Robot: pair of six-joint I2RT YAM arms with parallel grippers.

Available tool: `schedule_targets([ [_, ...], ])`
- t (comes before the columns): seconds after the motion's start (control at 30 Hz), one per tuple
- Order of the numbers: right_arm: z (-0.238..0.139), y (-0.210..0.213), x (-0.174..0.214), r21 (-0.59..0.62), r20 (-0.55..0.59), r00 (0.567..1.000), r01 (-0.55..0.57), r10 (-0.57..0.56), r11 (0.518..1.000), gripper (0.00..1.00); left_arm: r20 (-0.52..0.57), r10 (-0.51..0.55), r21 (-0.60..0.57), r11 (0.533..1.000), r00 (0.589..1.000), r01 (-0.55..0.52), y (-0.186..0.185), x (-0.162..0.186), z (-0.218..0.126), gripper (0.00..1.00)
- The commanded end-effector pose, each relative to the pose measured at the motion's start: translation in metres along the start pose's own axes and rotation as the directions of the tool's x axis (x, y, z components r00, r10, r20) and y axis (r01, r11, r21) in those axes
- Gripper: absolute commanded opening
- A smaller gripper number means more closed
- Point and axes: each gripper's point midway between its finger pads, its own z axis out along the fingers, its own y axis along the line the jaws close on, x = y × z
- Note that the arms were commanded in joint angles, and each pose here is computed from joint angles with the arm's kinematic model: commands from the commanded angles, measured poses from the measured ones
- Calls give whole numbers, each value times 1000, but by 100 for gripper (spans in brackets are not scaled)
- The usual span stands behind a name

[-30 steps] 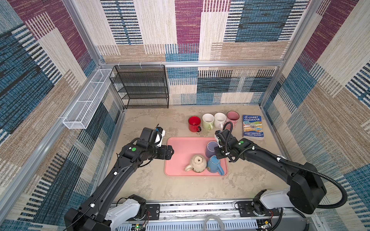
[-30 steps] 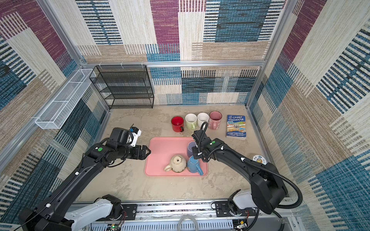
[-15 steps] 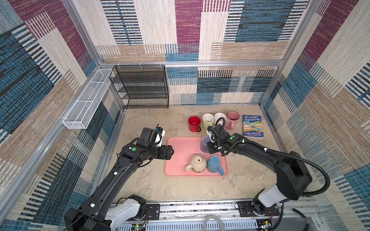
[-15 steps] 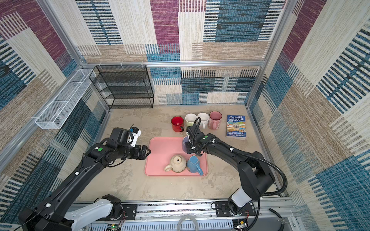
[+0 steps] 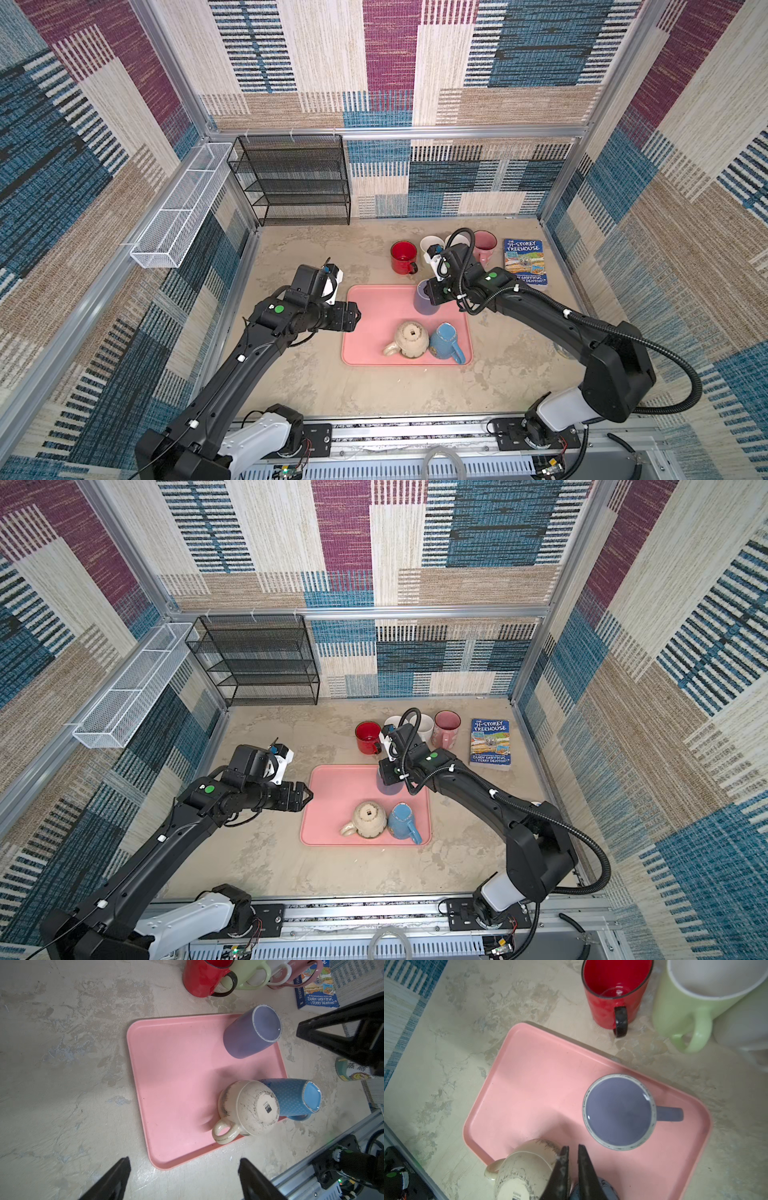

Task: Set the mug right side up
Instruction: 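Grip the purple mug's rim with the right gripper and slide it, then slide the upside-down purple mug toward the tray's far edge with the right gripper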

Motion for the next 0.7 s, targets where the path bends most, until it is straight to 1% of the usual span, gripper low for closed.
schedule_targets([
  [0.0,-6,-25,-13,51,33,999,-38,37,998,11,-5,20,-10,1000,1000,-20,2,1,0,87],
  [0.1,-8,-47,-26,75,76,994,-89,83,993,8,-4,19,-10,1000,1000,-19,2,1,0,87],
  [0.17,-1,-56,-30,61,77,990,-120,115,991,6,-6,20,-9,1000,1000,-20,2,1,1,87],
  [0.3,16,-60,-36,61,67,990,-126,122,990,5,-4,20,-8,1000,1000,-20,2,1,0,87],
  [0.47,36,-73,-38,97,46,991,-132,128,986,4,-4,20,-8,1000,1000,-21,2,2,0,87],
  [0.67,52,-86,-28,133,19,990,-142,141,981,2,-2,22,-6,1000,1000,-22,1,1,-1,87],
])
